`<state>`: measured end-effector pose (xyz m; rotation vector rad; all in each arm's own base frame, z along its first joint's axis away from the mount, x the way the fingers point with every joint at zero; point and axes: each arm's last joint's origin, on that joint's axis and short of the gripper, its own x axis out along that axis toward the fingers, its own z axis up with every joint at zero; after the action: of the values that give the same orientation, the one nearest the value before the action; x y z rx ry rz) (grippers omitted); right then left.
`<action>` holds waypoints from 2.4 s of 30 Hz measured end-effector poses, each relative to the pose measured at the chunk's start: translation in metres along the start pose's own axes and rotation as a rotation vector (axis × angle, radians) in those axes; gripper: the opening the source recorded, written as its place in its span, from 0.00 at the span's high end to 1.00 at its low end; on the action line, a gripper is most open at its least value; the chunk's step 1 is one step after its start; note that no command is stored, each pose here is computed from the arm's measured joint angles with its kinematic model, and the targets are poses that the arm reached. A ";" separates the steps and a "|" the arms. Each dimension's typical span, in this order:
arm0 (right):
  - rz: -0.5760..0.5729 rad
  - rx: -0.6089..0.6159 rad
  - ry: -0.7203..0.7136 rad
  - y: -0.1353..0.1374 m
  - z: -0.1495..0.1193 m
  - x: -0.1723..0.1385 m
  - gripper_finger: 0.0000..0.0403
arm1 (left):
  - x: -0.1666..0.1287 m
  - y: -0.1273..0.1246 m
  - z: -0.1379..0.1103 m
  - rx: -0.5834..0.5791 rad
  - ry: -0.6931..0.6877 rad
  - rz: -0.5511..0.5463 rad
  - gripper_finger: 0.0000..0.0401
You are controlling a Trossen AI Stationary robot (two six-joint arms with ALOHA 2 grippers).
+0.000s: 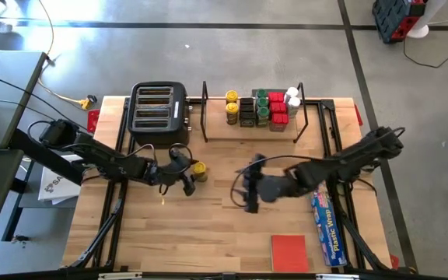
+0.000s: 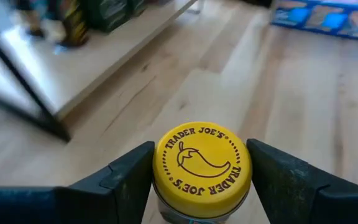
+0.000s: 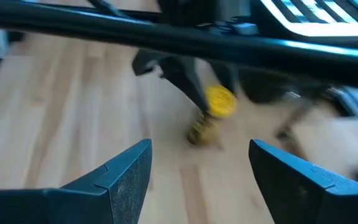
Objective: Shelf spices
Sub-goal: Put the yellow seasoning bottle on the shelf aligned with the other seasoning bottles
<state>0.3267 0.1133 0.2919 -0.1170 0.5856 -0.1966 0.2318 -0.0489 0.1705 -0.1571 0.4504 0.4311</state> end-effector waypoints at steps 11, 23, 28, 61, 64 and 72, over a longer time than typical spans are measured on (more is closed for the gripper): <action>0.157 -0.022 -0.029 -0.021 -0.012 0.097 0.34 | -0.026 -0.005 0.029 0.083 -0.064 -0.093 0.39; 0.147 -0.008 0.125 -0.026 -0.025 0.093 0.34 | -0.003 -0.010 0.010 0.156 0.006 -0.046 0.41; 0.137 0.083 0.188 -0.031 -0.016 0.049 0.34 | 0.008 -0.004 0.022 0.088 -0.032 -0.091 0.47; -0.175 0.101 0.092 0.000 -0.022 -0.075 0.34 | 0.143 0.096 0.156 0.176 0.053 0.033 0.40; -0.181 0.100 0.089 -0.001 -0.022 -0.075 0.34 | 0.144 0.099 0.156 0.203 0.055 0.041 0.40; -0.186 0.110 0.085 -0.001 -0.022 -0.075 0.34 | 0.144 0.104 0.156 0.204 0.062 0.022 0.39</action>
<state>0.2531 0.1277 0.3142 -0.0567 0.6469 -0.4150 0.3636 0.1353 0.2384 0.0324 0.5541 0.4005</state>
